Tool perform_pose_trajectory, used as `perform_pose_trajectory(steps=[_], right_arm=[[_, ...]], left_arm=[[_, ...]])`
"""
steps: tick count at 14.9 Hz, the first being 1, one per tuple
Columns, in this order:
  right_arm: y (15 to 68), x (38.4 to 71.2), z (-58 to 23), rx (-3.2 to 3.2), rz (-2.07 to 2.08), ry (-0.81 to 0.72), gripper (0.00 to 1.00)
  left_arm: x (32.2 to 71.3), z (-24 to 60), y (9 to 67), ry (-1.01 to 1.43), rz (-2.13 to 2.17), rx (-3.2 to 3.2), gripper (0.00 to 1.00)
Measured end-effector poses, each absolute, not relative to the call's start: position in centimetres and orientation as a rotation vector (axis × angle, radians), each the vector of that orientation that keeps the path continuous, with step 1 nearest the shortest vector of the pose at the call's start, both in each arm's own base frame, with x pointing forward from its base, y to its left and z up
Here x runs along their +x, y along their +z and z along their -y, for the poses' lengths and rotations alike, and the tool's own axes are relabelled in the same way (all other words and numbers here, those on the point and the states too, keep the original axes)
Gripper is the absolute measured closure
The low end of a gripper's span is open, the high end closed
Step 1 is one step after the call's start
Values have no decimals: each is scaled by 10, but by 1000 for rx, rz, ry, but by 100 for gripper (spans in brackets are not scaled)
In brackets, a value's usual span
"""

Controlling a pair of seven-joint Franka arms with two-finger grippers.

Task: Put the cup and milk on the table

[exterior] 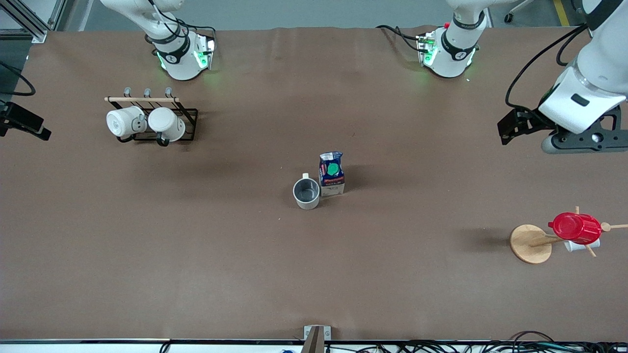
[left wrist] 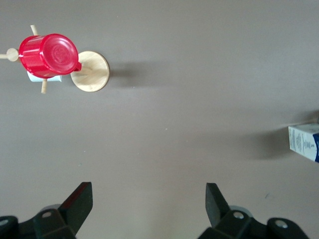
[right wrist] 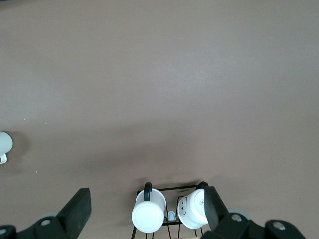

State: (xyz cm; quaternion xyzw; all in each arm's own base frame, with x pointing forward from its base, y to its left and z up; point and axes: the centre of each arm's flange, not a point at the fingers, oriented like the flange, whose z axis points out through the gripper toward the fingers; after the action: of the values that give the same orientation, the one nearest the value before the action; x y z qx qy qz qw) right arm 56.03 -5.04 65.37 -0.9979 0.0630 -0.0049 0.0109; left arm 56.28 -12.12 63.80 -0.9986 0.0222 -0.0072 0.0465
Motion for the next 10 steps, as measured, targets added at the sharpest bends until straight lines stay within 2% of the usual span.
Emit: perform_pose_trajectory(steps=[5,10], right_arm=[[654,560,51,-3113,-197,-13,0],[654,560,51,-3113,-198,-12,0]], left_arm=[[545,108,660,-28,-92,-3079,0],[528,68,650,46,-136,-3120,0]])
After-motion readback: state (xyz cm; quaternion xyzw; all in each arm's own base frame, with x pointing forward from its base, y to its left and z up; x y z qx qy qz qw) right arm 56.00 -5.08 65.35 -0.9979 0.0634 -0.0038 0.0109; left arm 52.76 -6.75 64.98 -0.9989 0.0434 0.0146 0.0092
